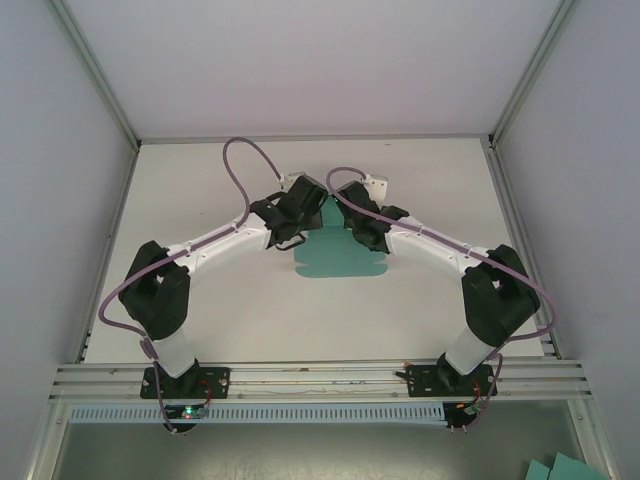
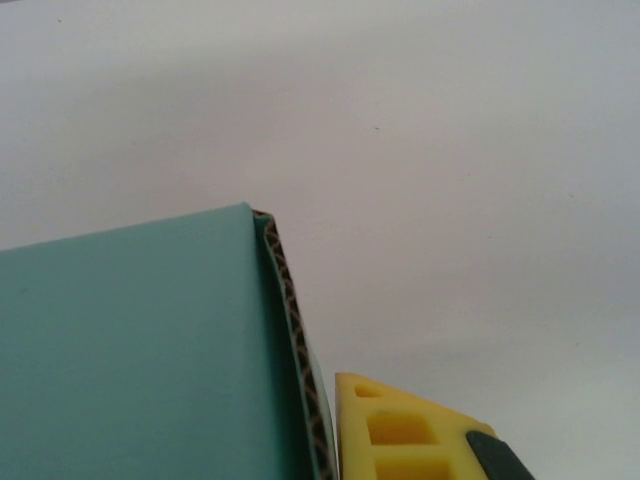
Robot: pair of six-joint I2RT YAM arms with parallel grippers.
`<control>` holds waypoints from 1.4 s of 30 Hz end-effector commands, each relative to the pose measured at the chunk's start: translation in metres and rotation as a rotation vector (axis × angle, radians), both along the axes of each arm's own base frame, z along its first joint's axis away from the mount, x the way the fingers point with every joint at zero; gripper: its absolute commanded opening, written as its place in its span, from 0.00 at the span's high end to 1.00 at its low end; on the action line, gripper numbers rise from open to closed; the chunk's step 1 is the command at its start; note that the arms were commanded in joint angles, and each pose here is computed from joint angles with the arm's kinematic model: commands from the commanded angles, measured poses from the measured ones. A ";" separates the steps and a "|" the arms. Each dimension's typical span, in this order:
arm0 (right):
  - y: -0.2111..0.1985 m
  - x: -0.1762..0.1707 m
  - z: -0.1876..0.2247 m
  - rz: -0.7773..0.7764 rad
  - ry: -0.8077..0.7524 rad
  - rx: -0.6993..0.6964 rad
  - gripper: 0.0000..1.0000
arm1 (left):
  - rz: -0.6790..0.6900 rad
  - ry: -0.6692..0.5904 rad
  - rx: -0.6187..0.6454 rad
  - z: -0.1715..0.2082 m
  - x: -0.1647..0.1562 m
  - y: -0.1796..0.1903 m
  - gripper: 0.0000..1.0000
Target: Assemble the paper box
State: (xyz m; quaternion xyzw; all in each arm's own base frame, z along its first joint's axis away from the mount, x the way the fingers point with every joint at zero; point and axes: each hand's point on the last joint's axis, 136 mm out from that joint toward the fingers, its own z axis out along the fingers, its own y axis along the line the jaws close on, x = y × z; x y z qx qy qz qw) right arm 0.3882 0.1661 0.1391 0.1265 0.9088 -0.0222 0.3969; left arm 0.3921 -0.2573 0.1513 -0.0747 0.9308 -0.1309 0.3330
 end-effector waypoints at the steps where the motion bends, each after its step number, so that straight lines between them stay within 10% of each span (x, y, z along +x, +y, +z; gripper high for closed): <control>1: -0.128 -0.020 0.007 -0.423 -0.004 -0.286 1.00 | 0.277 -0.036 0.181 0.009 0.000 0.094 1.00; 10: -0.125 -0.012 0.005 -0.428 0.014 -0.321 1.00 | 0.261 -0.032 0.170 0.009 -0.004 0.090 1.00; 21: 0.011 0.002 0.057 0.341 -0.252 0.291 0.24 | 0.119 -0.018 0.110 0.004 0.006 0.058 1.00; 28: 0.014 -0.036 0.100 0.482 -0.344 0.360 0.02 | -0.044 -0.049 0.123 0.009 0.008 0.042 1.00; 42: -0.108 -0.095 0.071 0.159 -0.191 0.213 0.02 | -1.005 0.310 0.337 -0.035 -0.079 -0.002 1.00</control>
